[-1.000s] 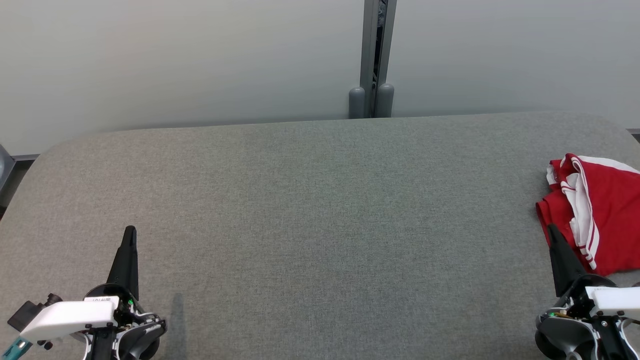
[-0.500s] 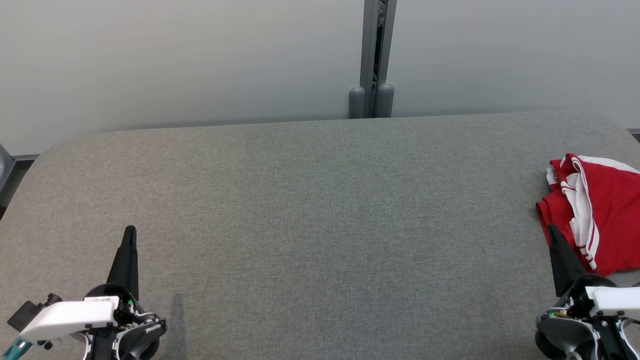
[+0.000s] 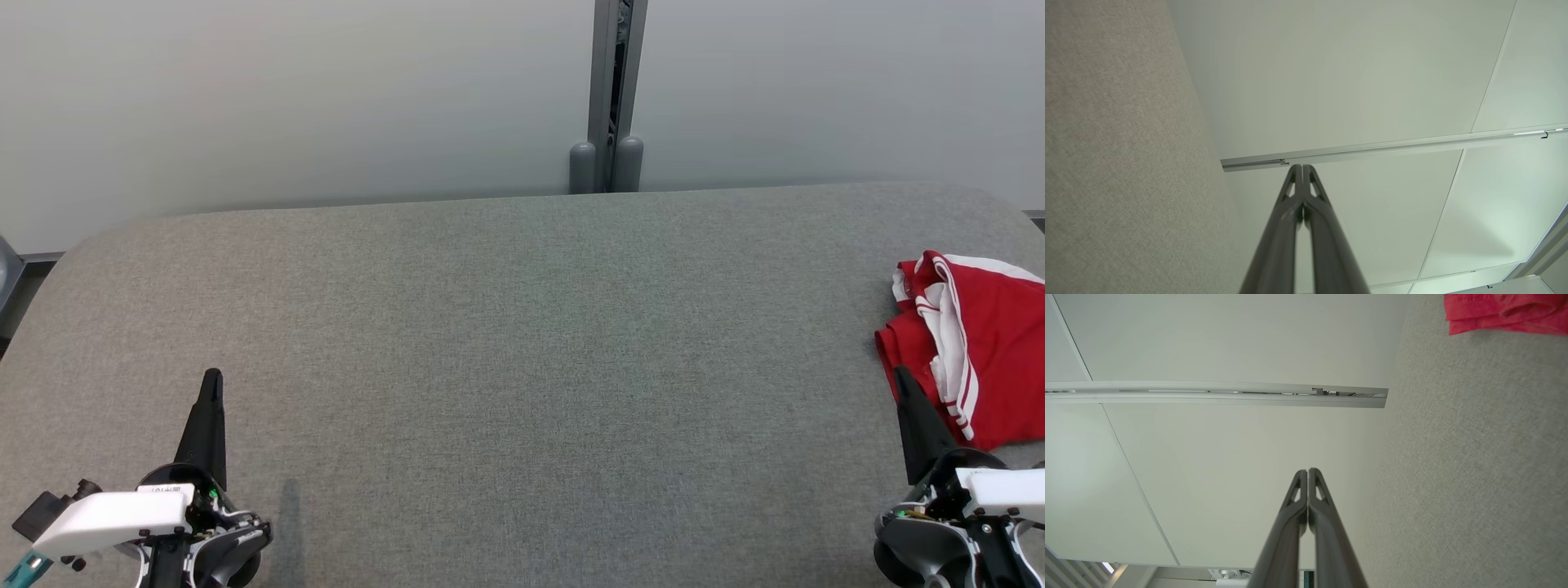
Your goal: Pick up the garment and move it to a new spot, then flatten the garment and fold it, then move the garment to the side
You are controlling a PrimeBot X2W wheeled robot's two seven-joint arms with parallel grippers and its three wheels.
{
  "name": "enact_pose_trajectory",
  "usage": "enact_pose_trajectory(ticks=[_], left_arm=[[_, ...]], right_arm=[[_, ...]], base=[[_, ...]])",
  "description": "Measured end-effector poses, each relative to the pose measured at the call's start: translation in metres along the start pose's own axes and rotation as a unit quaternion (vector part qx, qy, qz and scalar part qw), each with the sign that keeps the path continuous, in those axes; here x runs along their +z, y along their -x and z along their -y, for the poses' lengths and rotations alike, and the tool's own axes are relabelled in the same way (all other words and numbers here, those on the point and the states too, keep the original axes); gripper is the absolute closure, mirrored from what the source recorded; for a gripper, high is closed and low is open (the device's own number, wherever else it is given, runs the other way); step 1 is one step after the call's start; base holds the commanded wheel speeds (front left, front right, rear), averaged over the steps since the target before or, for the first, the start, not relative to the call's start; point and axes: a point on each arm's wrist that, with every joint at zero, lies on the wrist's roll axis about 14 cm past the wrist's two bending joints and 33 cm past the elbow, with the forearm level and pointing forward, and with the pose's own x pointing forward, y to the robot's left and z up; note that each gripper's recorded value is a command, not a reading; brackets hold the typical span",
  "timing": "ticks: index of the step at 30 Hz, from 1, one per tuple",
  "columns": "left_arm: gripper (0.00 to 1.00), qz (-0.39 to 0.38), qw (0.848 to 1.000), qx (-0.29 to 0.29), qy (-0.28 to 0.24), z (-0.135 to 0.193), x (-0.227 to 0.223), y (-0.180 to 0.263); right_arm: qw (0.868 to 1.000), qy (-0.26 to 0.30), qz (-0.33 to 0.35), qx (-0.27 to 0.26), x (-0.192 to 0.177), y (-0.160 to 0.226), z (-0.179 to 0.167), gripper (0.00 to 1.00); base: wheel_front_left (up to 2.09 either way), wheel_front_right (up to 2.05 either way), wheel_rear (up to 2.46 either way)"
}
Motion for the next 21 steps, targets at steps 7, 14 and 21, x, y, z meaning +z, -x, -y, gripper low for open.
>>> enact_pose_trajectory(ticks=[7, 14, 21], left_arm=[[1.00, 0.000, 1.000, 0.000, 0.000, 0.0000, 0.0000, 0.0000], [1.00, 0.000, 1.000, 0.000, 0.000, 0.0000, 0.0000, 0.0000], [1.00, 0.000, 1.000, 0.000, 0.000, 0.0000, 0.0000, 0.0000]], right_arm=[[1.000, 0.000, 0.000, 0.000, 0.0000, 0.0000, 0.0000, 1.00], [1.000, 0.000, 0.000, 0.000, -0.0001, 0.0000, 0.0000, 1.00], [1.000, 0.000, 0.000, 0.000, 0.0000, 0.0000, 0.0000, 1.00]], base=[[0.00, 0.00, 0.00], [0.00, 0.00, 0.00], [0.00, 0.00, 0.00]])
